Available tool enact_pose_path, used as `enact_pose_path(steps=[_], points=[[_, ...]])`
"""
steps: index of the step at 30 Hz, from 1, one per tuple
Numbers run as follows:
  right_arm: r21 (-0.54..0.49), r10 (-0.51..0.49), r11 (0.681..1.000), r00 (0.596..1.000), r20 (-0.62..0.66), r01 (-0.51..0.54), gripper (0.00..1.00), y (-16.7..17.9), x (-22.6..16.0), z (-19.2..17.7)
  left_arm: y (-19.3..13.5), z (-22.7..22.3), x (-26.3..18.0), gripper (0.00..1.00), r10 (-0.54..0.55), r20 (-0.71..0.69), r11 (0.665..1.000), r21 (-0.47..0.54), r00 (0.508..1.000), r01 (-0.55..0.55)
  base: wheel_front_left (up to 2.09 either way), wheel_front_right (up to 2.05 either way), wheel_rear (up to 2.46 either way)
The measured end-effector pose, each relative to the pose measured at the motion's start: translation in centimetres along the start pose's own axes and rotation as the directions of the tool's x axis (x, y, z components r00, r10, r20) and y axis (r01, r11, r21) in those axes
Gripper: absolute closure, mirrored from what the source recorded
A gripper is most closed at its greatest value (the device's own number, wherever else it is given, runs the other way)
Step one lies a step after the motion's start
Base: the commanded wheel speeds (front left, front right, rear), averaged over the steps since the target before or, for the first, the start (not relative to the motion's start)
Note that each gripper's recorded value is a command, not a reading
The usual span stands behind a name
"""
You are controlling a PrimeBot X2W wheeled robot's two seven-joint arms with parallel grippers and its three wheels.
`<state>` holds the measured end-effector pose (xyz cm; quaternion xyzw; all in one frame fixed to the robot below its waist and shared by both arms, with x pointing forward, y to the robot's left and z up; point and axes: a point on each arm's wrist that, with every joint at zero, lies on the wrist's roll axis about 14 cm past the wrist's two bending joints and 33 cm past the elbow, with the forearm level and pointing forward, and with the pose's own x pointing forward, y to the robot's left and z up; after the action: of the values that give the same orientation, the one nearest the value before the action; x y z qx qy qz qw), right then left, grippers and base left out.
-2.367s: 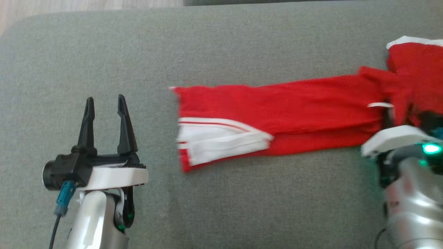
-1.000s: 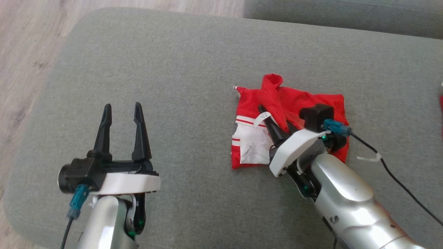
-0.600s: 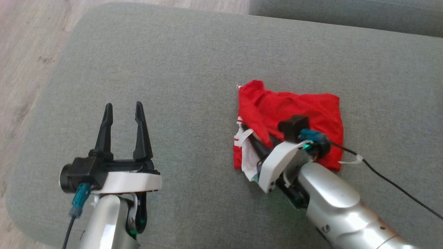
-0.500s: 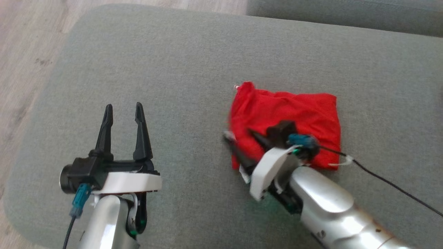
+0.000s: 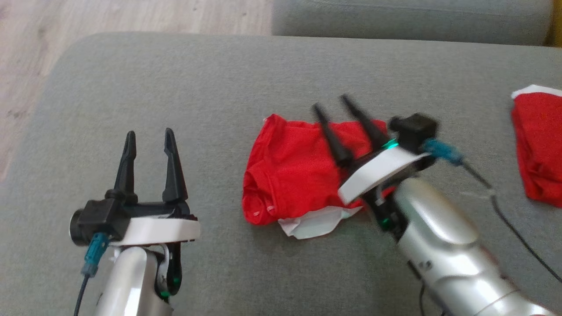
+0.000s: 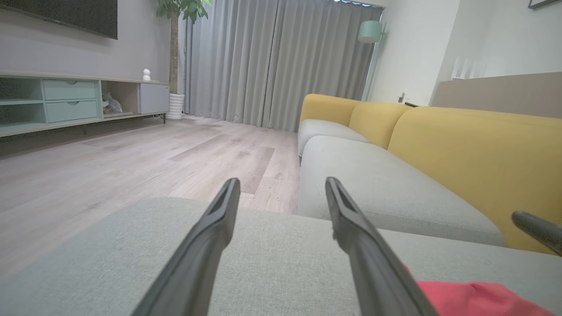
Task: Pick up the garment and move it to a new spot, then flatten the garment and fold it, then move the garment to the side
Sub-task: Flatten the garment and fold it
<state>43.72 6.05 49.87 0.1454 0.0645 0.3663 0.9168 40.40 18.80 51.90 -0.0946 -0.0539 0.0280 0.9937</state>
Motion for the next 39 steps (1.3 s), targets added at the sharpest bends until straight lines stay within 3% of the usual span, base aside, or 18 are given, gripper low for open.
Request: enact_pose_path(steps=[4,8,13,18,25,26,27,31,34,39], points=[[-0.032,-0.162,0.985,0.979,0.12,0.167,0.0,-5.3,-1.5,3.8,-1.2,0.5,0.5,0.0,-0.033,0.019,0.999,-0.01,0.999,0.034,0.0,0.0,0.0],[-0.07,-0.309,0.941,0.926,0.216,0.33,0.0,-9.9,-4.8,6.5,-2.3,0.4,0.9,0.0,-0.064,0.021,0.998,-0.019,0.998,0.065,0.0,0.0,0.0],[-0.077,-0.451,0.874,0.859,0.24,0.48,0.0,-12.8,-10.7,5.3,-2.1,-0.3,0.8,0.0,-0.052,0.001,0.999,0.001,0.999,0.052,0.0,0.0,0.0],[0.002,-0.536,0.838,0.823,0.188,0.546,0.0,-13.1,-14.7,2.0,-1.5,-2.4,-0.4,0.0,-0.033,-0.064,0.999,0.003,0.997,0.033,0.0,0.0,0.0],[-0.017,-0.494,0.863,0.85,0.185,0.505,0.0,-12.4,-12.9,1.9,-1.0,-3.1,-0.5,0.0,-0.022,-0.084,1.0,0.007,0.996,0.022,0.0,0.0,0.0],[-0.028,-0.474,0.873,0.861,0.183,0.486,0.83,-12.1,-12.2,1.9,-1.0,-3.2,-0.4,0.0,-0.023,-0.085,1.0,0.008,0.996,0.024,0.0,0.0,0.0],[-0.04,-0.449,0.886,0.875,0.181,0.462,1.0,-11.7,-11.2,1.9,-0.9,-3.2,-0.3,0.0,-0.023,-0.084,1.0,0.009,0.996,0.023,0.0,0.0,0.0],[-0.099,-0.306,0.941,0.94,0.15,0.322,1.0,-8.8,-6.4,1.6,-0.3,-3.0,0.2,0.0,-0.005,-0.08,1.0,0.008,0.997,0.006,0.0,0.0,0.0],[-0.138,-0.202,0.969,0.978,0.04,0.206,1.0,-6.4,-3.3,-0.9,0.5,-3.4,0.0,0.0,0.019,-0.093,1.0,0.007,0.995,-0.018,0.0,0.0,0.0],[-0.148,-0.086,0.987,0.983,-0.164,0.062,1.0,-3.6,-0.7,-6.5,2.2,-3.5,-0.5,0.0,0.067,-0.103,0.998,0.017,0.992,-0.065,0.0,0.0,0.0]])
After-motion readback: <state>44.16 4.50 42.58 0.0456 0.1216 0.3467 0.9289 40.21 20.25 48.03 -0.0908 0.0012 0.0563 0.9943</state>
